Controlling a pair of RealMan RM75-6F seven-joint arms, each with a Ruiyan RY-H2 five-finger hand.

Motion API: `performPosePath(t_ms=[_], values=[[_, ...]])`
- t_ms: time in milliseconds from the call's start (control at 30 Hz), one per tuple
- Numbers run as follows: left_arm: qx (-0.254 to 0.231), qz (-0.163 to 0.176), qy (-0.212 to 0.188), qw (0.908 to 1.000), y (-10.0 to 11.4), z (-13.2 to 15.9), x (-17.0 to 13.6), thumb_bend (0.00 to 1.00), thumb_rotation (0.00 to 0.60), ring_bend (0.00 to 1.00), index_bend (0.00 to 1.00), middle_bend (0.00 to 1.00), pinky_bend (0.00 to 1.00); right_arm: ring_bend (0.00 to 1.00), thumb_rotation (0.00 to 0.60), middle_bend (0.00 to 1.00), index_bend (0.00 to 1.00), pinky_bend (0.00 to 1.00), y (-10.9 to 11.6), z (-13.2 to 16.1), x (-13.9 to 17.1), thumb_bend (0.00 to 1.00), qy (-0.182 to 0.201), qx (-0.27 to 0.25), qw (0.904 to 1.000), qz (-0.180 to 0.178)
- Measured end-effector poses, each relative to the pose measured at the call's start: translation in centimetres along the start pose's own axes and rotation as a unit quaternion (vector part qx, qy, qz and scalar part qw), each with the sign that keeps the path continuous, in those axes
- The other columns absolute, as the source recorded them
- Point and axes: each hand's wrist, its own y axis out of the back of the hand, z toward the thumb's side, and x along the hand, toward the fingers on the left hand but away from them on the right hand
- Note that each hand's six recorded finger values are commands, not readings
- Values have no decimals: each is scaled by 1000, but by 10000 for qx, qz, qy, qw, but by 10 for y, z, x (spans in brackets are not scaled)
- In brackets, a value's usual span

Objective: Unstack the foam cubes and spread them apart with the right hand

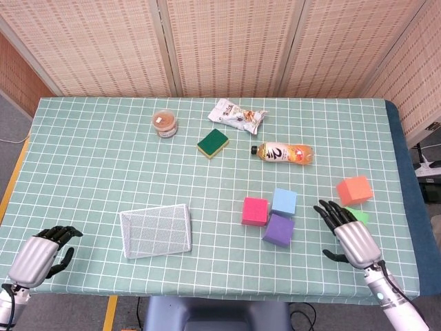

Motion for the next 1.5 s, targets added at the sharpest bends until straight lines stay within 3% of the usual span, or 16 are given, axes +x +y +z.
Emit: performPosePath(t_ms=[133,333,767,1500], values=[[3,-1,-11,10000,0,0,0,542,600,335,362,351,498,118,600,146,101,370,-2,15,-2,53,476,-348,9982,-67],[-11,20,6,10000,1,0,0,543,600,336,362,352,498,165,600,188,129,402,-16,28,-12,53,908,-581,9941,-80],[-21,23,5,10000,1,-1,0,543,600,338,362,353,498,165,600,187,125,402,-42,27,-47,52,621,-487,9966,245],[-34,29,6,10000,2,-1,-1,544,600,339,362,354,498,165,600,187,125,402,-63,35,-65,53,537,-673,9936,733]])
